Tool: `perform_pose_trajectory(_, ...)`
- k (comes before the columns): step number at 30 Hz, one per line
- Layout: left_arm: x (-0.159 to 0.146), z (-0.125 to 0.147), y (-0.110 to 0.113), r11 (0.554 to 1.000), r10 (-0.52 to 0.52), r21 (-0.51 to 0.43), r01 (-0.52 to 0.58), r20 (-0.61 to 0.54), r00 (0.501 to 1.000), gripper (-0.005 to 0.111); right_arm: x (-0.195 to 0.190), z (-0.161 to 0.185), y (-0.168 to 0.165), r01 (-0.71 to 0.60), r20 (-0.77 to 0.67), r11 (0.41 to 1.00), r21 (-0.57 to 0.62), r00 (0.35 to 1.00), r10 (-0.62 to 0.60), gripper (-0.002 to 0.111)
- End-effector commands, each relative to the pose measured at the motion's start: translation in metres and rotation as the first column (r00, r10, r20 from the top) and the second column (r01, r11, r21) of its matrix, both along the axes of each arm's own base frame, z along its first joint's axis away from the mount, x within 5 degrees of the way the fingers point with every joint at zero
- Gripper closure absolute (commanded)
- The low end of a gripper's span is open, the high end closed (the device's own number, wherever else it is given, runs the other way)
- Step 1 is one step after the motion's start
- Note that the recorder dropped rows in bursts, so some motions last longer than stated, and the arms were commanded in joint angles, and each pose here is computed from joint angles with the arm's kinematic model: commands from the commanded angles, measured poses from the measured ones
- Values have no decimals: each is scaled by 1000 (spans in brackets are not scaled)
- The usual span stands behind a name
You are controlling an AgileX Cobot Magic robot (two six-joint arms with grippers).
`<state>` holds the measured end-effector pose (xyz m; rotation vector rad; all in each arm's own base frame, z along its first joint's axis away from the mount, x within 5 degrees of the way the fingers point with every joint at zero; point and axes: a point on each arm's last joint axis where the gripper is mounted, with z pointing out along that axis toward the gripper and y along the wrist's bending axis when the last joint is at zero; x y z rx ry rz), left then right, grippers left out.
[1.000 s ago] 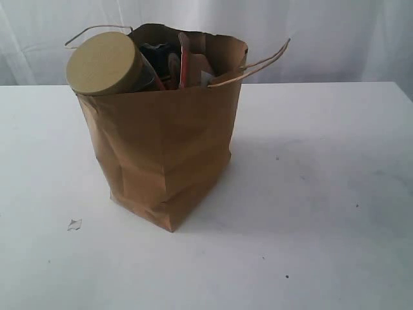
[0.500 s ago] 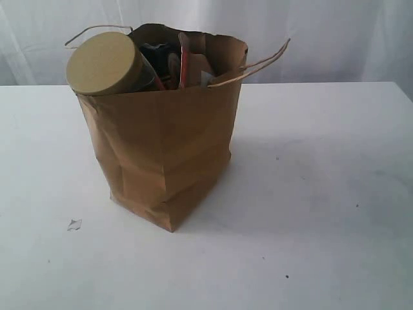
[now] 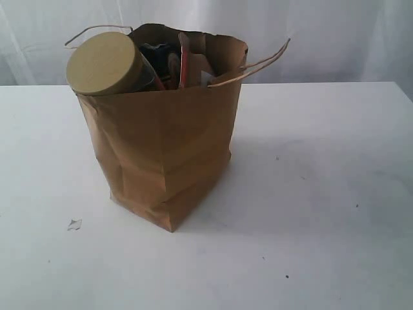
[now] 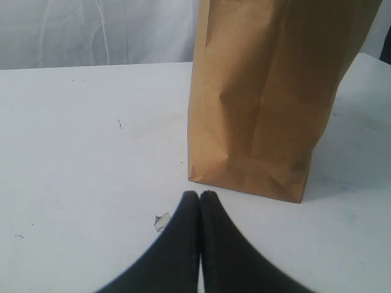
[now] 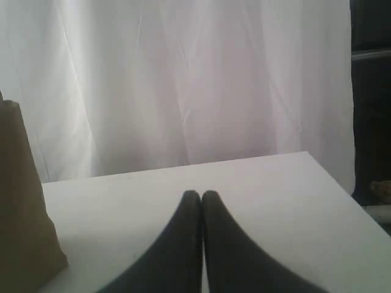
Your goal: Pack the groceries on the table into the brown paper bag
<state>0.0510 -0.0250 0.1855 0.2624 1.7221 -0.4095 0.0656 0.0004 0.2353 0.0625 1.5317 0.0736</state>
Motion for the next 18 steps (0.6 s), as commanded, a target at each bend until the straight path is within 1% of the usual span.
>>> perform_pose_trajectory(1,0,-1,0,1000,2,-2,-2,0,1000,107,-3,-19,0,6,0,1000,-13,1000,-6,108)
perform_pose_trajectory(3,0,-1,0,1000,2,-2,-2,0,1000,107,-5,-25,0,7,1,1000,-13,1000,-6,108)
perform_pose_trajectory(18,0,-1,0,1000,2,-2,-2,0,1000,107,-8,-26,0,4,-1,1000,-11,1000,-4,108)
